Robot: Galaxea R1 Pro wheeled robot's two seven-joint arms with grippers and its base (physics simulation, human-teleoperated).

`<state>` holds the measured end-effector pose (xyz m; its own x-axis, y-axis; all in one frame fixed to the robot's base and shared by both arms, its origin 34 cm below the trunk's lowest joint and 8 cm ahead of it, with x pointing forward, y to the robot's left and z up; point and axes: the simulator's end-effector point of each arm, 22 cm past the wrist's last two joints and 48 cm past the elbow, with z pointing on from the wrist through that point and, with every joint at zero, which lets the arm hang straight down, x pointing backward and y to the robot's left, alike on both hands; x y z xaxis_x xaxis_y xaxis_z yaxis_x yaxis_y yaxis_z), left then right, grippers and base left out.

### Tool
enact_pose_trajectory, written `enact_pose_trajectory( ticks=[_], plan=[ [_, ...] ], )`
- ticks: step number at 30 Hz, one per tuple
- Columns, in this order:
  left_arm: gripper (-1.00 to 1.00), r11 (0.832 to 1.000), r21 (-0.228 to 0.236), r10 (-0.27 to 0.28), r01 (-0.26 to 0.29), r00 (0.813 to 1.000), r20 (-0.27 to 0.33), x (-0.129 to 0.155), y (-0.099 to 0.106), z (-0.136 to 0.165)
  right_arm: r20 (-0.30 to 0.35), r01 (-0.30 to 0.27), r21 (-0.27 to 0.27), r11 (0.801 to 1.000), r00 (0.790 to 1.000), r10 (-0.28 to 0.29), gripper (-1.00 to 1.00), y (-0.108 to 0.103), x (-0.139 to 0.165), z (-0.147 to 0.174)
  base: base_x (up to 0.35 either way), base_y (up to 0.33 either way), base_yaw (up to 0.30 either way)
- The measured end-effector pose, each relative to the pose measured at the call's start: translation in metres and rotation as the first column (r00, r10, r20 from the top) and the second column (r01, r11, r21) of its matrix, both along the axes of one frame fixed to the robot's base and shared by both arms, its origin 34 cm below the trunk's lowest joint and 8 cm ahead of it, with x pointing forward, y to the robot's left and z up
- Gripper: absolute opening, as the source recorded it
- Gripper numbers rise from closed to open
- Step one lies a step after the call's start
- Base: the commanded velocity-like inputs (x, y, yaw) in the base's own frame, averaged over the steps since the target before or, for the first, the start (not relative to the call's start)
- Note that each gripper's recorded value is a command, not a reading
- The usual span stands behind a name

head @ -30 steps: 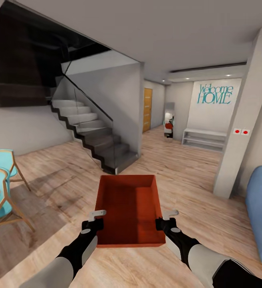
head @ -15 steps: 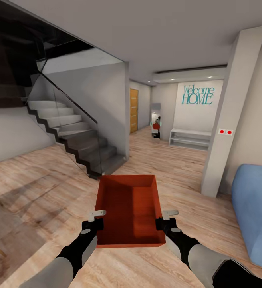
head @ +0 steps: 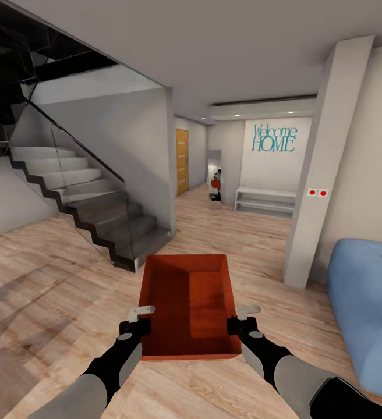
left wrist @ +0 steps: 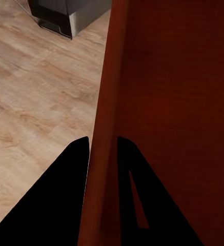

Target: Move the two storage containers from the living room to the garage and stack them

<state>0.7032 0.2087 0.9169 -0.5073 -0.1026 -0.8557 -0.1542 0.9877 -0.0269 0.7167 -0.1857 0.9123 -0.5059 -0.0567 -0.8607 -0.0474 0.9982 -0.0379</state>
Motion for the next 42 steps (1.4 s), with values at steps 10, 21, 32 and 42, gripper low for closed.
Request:
enact_pose_trajectory(
  ticks=[10, 21, 32, 42],
  plan=[
    [-1.0, 1.0, 0.003, -0.001, 0.001, 1.0, -0.003, 0.0, 0.0, 0.0, -0.002, 0.0, 0.0, 1.0, 1.0, 0.0, -1.0, -0.0002, -0.0002, -0.0004, 0.322, 0.0, -0.137],
    [-1.0, 1.0, 0.003, -0.001, 0.001, 1.0, -0.003, 0.0, 0.0002, 0.0001, -0.003, 0.0, 0.0, 1.0, 1.0, 0.0, -1.0, 0.0, -0.0002, -0.0004, 0.322, 0.0, -0.175],
    [-1.0, 1.0, 0.0, 0.0, 0.0, 1.0, -0.002, -0.0002, -0.0005, -0.0002, -0.001, 0.0, 0.001, 1.0, 1.0, 0.0, -1.0, -0.0005, -0.0003, -0.0005, 0.322, 0.0, -0.007],
    [-1.0, 1.0, 0.001, 0.001, -0.001, 1.0, -0.004, -0.0008, -0.0004, -0.0011, -0.004, -0.001, 0.0, 1.0, 1.0, 0.001, -1.0, -0.0005, -0.0004, -0.0008, 0.322, 0.0, 0.0]
  ],
)
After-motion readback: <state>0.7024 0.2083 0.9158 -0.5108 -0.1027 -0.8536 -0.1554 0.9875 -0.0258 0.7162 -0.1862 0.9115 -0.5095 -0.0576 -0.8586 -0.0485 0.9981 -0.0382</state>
